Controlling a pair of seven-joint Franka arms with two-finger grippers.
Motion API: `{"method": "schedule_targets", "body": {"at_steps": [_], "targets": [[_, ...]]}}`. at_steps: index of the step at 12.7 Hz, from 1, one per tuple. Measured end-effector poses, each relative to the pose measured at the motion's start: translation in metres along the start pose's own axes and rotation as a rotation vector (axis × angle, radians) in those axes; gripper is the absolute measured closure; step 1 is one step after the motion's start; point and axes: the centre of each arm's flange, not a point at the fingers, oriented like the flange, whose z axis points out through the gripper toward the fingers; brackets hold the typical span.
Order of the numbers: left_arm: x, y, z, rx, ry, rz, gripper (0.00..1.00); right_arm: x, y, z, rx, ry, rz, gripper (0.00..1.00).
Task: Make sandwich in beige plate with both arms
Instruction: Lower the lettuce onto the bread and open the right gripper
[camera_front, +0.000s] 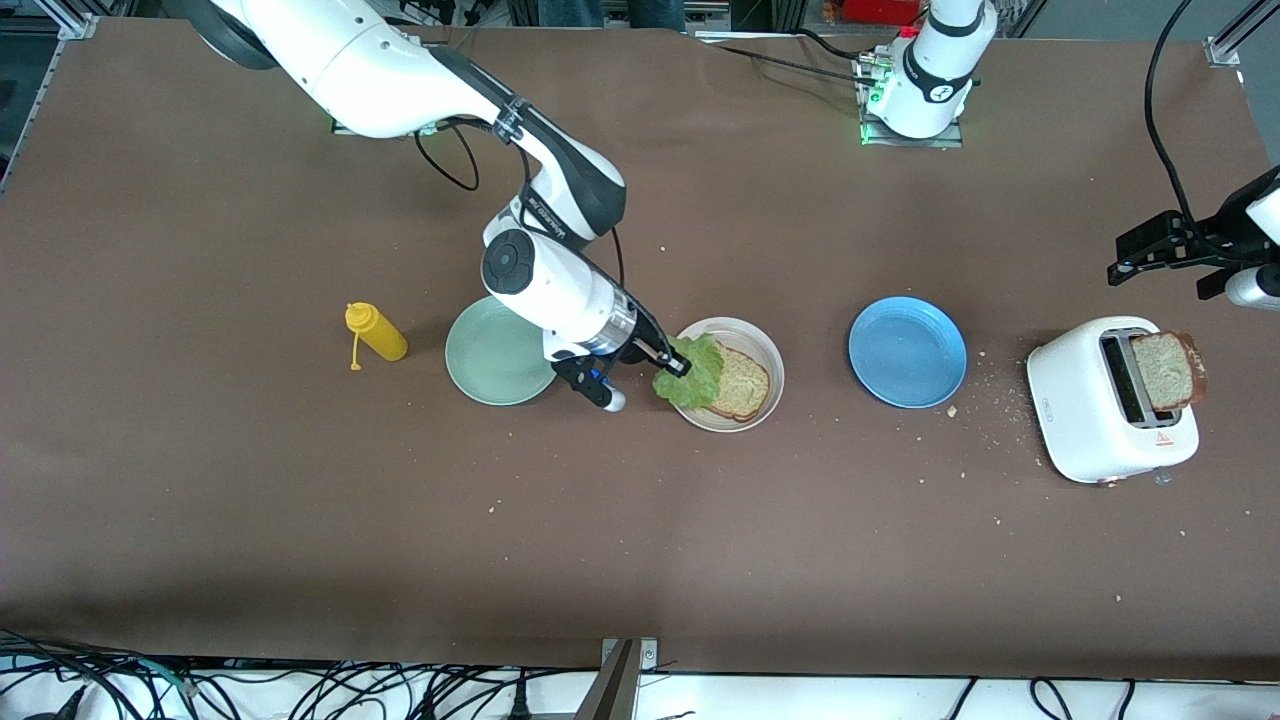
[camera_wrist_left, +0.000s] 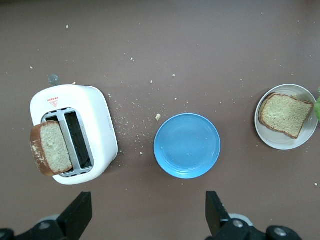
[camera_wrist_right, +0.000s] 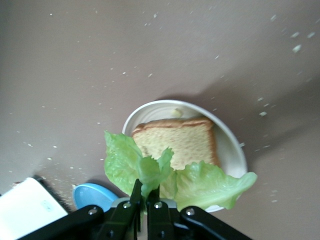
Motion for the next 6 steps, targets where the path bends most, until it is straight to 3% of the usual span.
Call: {"method": "schedule_targets", "body": {"at_steps": [6], "targets": [[0.000,0.000,0.000,0.000,0.000,0.000,0.00,-0.013,0.004,0.041,0.043,-0.015,0.051,0.94]]}}
